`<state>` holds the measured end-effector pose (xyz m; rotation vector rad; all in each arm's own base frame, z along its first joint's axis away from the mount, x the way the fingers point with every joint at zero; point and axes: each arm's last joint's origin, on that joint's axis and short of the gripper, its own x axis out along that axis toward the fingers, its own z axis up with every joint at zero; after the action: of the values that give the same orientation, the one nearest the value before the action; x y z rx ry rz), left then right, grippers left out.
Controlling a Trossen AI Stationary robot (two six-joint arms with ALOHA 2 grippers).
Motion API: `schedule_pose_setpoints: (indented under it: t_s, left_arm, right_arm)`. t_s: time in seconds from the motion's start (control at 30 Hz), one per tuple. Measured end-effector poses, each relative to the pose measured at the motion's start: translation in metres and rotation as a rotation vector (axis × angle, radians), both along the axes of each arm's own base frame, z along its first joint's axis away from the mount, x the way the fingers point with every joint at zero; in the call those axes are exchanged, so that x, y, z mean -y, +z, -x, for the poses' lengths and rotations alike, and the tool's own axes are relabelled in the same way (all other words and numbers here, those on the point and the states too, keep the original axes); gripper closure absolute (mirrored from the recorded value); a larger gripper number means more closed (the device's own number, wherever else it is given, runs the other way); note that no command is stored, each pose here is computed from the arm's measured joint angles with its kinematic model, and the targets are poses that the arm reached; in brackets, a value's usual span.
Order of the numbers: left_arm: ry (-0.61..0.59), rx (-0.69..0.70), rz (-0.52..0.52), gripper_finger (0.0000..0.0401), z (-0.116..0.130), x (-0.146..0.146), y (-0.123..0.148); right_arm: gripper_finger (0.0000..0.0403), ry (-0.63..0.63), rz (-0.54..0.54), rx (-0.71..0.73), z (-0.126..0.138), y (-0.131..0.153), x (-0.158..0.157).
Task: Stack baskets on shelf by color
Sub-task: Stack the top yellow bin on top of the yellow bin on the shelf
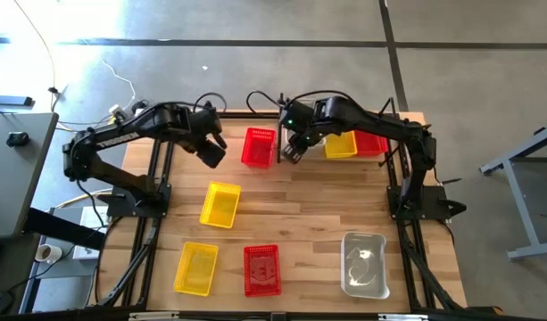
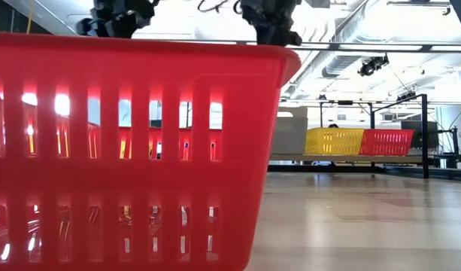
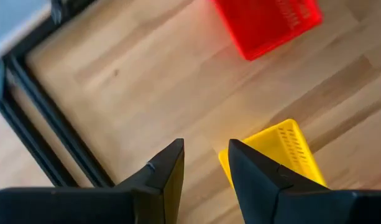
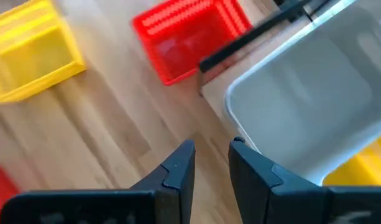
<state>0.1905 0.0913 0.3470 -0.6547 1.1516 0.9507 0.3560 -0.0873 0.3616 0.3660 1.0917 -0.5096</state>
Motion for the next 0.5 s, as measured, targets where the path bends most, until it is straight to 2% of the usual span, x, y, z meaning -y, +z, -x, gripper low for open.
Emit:
schedule_pose_setpoints:
  t_s: [0.17,0.5]
  left_arm:
    - [0.140,-0.003,0.060,0.0286,0.001,0.014,-0.021]
    - [0.243,0.006,0.180,0.0286,-0.010,0.036,-0.079]
  right_arm:
    - [0.0320,0.148,-0.004,0.009,0.004,0.014,-0.003]
    - [0.0320,0.263,0.032,-0.033,0.009,0.022,-0.004]
